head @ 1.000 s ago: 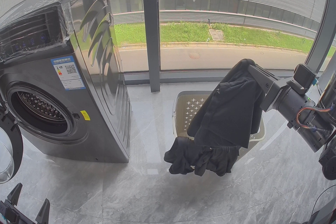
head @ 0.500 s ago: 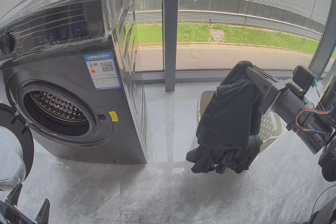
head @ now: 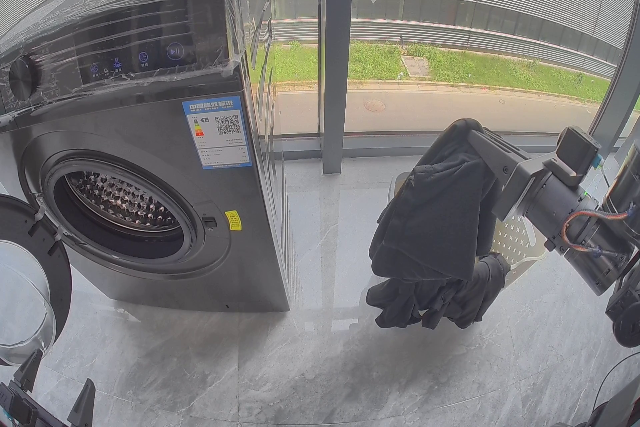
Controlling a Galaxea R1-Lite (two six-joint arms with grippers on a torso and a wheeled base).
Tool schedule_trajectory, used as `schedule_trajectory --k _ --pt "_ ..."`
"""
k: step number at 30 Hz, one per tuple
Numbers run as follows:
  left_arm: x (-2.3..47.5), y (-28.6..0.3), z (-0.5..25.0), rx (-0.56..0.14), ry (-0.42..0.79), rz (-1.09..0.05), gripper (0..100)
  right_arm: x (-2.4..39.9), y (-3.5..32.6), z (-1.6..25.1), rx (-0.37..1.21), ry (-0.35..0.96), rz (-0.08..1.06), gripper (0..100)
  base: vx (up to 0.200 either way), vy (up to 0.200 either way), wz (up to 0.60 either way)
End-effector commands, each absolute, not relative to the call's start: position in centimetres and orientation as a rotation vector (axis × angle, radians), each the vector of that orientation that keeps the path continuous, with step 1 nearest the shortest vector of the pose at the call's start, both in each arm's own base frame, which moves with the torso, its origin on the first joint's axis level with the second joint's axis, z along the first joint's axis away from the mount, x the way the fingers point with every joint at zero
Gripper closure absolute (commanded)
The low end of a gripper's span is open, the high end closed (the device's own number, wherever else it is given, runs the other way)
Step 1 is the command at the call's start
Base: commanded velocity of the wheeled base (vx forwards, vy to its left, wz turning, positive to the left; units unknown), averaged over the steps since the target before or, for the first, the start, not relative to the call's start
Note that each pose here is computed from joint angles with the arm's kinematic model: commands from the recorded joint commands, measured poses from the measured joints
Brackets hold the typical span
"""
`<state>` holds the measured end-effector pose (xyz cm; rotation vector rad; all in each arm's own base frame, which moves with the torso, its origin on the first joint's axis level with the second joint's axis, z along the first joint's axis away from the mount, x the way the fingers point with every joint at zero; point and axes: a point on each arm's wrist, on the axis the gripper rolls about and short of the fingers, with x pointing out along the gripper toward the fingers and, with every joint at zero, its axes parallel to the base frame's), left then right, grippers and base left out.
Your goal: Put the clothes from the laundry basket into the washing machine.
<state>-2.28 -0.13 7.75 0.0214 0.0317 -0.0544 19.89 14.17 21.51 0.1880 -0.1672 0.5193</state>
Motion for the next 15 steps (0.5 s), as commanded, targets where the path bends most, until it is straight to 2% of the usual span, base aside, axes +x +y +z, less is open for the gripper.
schedule_trajectory --k 1,4,13,15 --pt "-2.29 -0.13 7.22 0.022 0.032 -0.054 0 19.86 14.21 21.39 0.186 -0.163 0.521 100 -0.2 0.0 0.0" --pt "-2.29 -0.13 7.22 0.021 0.032 -0.054 0 19.9 14.2 21.36 0.186 -0.161 0.521 100 -0.2 0.0 0.0" --pt "-2.29 -0.13 7.22 0.022 0.032 -0.054 0 19.9 14.2 21.08 0.183 -0.151 0.524 100 0.0 0.0 0.0" --pt "-2.29 -0.13 7.22 0.022 0.032 -0.057 0 19.88 14.23 21.08 0.183 -0.151 0.526 100 0.0 0.2 0.0"
